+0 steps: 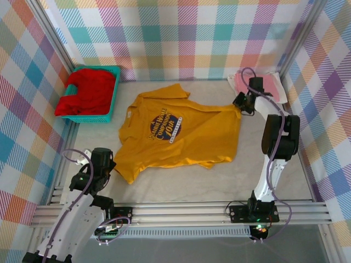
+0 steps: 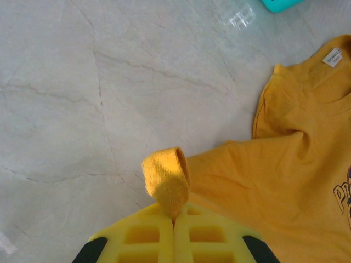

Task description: Fold and stack the t-shirts

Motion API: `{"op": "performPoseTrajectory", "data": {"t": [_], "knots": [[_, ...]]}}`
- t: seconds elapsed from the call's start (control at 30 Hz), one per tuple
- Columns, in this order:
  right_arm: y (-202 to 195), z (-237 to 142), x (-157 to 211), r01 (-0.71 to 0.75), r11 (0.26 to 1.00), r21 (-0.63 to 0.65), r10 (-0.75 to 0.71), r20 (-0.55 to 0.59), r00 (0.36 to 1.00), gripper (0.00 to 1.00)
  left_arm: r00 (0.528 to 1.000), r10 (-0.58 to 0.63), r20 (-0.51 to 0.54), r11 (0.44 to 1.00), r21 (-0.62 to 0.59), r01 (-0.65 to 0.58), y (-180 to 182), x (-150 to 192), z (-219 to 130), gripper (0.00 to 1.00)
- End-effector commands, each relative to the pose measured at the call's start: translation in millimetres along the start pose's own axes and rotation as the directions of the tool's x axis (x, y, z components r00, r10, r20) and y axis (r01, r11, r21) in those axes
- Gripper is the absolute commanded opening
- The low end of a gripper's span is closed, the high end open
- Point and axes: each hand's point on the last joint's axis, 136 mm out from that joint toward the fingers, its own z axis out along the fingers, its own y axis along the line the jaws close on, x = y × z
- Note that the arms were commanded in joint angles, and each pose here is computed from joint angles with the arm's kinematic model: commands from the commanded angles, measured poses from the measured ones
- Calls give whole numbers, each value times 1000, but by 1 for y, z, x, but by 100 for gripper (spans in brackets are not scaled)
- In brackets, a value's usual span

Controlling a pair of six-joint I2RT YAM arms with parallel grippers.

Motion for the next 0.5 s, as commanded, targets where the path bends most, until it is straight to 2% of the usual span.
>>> {"op": "performPoseTrajectory", "data": {"t": [0.0,0.07,0.13,0.23,0.3,0.4,0.47], "knots": [[17,-9,-27,14,1000,-17,-14,10,1000,0,999,-37,-29,998,46,38,-7,7,8,0],[31,-8,-37,24,998,-59,-24,10,1000,0,998,-37,-57,997,63,41,-11,15,15,0],[40,-9,-40,21,996,-81,-22,-9,1000,34,996,-36,-81,996,79,42,-14,22,21,0],[47,-22,-37,32,994,-101,-33,-4,999,47,995,-27,-100,996,82,35,-16,26,26,0],[50,-43,-24,37,991,-129,-39,-12,999,60,994,-13,-106,996,85,23,-17,28,28,0],[43,-74,18,3,981,-192,-7,-19,1000,61,994,-4,-109,996,85,13,-16,30,29,0],[24,-87,66,-29,981,-190,17,-68,998,60,994,-9,-107,996,89,19,-15,31,30,0]]}}
